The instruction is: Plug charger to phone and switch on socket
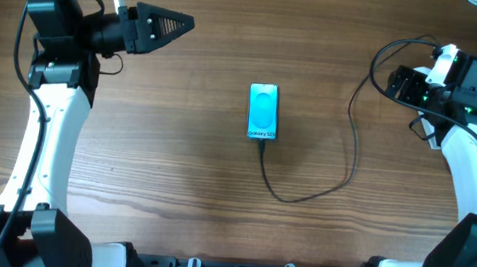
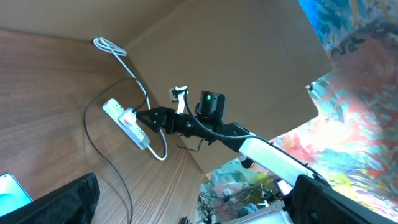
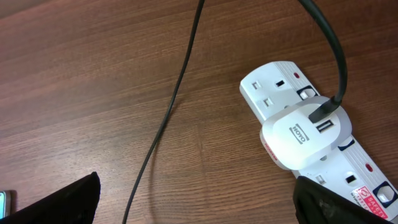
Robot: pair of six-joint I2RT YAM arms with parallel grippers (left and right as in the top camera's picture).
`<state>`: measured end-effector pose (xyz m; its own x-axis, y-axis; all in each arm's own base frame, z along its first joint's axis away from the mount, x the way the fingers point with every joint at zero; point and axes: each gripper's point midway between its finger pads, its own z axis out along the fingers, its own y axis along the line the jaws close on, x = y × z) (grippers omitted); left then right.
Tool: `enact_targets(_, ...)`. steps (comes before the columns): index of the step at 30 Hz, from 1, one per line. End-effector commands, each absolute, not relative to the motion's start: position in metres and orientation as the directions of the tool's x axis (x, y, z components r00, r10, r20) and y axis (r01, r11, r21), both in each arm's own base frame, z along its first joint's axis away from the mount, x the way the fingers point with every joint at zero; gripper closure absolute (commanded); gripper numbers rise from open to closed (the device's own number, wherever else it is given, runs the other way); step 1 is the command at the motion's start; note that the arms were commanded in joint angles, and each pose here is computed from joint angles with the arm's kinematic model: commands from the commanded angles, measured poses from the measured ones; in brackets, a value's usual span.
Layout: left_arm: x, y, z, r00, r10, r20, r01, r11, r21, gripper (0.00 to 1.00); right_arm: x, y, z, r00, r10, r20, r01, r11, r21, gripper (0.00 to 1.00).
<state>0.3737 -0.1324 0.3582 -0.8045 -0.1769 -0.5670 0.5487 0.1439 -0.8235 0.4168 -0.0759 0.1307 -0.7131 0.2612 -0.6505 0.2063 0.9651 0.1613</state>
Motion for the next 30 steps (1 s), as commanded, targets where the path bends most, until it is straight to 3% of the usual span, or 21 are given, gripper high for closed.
enact_targets(1,0.373,-0.131,0.359,-0.794,-0.176,-0.582,0.563,0.148,-0.813,0.0,0.418,-0.072,0.129,-0.718,0.254,-0.647,0.187,0.967,0.172,0.0)
enact_targets(19,0.374,-0.131,0.358,-0.796,-0.176,-0.579,0.56,0.147,-0.815,0.0,0.418,-0.072,0.129,-0.718,0.254,-0.647,0.187,0.967,0.172,0.0)
enact_targets(30,0.351,-0.134,0.388,-0.74,-0.17,-0.65,0.632,0.155,-0.759,0.0,0.418,-0.072,0.129,-0.718,0.254,-0.647,0.187,0.967,0.172,0.0)
